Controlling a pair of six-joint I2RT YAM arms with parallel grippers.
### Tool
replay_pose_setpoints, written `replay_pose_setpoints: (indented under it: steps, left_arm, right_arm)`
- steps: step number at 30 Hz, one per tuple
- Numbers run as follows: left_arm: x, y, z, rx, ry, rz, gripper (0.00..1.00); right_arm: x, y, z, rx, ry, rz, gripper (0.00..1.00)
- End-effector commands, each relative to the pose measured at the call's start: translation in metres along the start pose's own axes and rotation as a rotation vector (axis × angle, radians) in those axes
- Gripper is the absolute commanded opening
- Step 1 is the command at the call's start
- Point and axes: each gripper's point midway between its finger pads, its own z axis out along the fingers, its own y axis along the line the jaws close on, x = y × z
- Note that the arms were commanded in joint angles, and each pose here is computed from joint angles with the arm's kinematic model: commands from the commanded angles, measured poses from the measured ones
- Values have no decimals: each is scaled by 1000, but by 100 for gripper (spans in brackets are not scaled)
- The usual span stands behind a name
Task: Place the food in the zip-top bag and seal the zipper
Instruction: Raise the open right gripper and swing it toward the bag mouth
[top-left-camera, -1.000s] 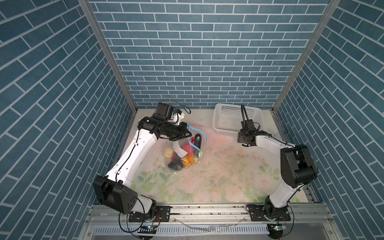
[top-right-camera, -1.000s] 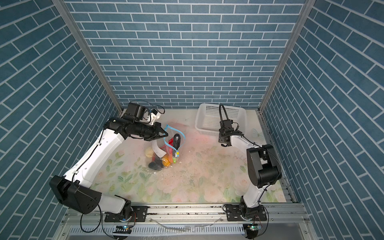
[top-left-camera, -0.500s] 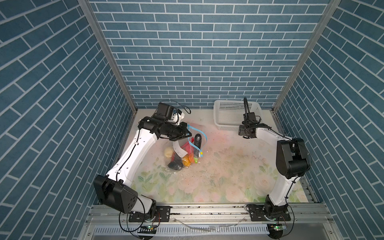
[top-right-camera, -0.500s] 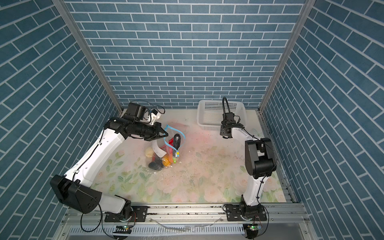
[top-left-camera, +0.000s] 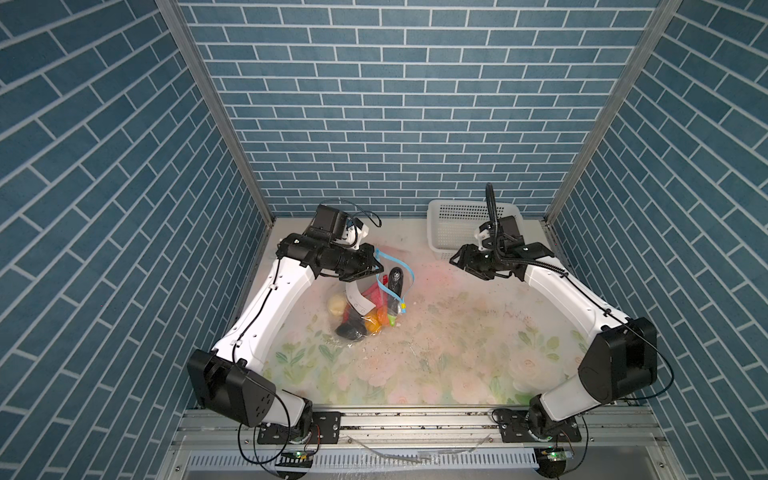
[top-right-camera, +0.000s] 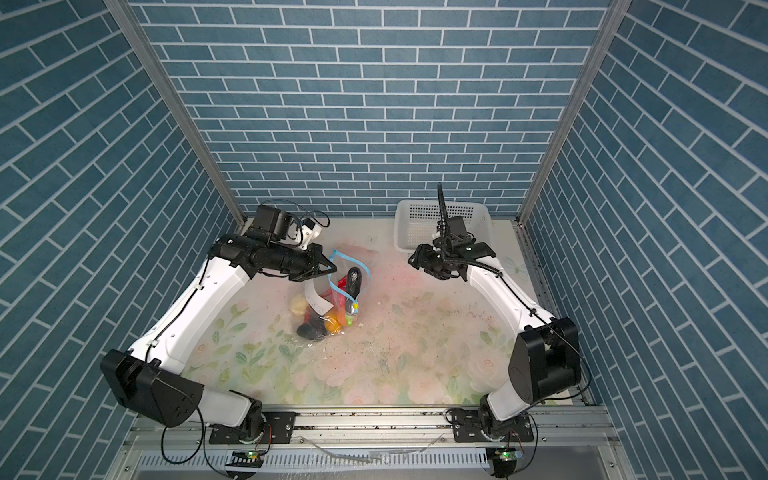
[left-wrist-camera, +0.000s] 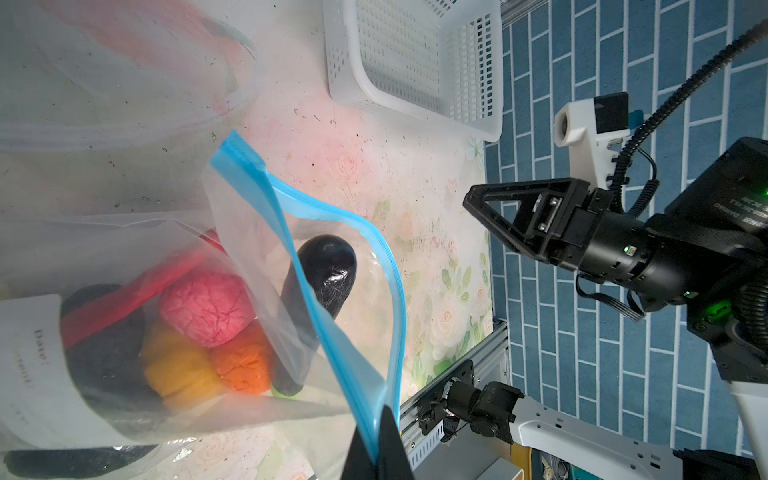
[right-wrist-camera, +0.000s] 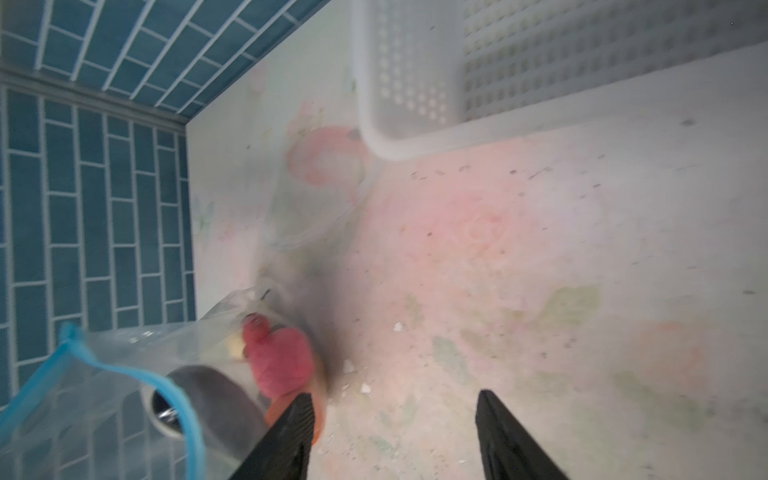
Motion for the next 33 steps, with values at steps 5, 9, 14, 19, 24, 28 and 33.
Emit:
replay_pose_setpoints:
  steps: [5,9,14,19,24,28,33]
  left_arm:
    - [2,2,10,9,21,-3,0]
    - [3,2,9,12,27,-3,0]
    - [4,1,10,16,33,7,0]
    - [4,1,10,19,33,11,0]
    - [4,1,9,18,26,13,0]
    - [5,-1,7,17,28,14,0]
    - [4,-7,-6,9,5,33,0]
  right_arm:
    - [23,86,-1,-189,167,-74,67]
    - [36,92,16,-158,249,-109,62]
    - [58,92,33,-108,340,-145,61]
    - [76,88,41,-83,405,-156,48]
    - [78,99,38,-125,396,-189,15]
    - [72,111,30,-145,367,-225,1]
    - [53,135,10,-172,281,-296,0]
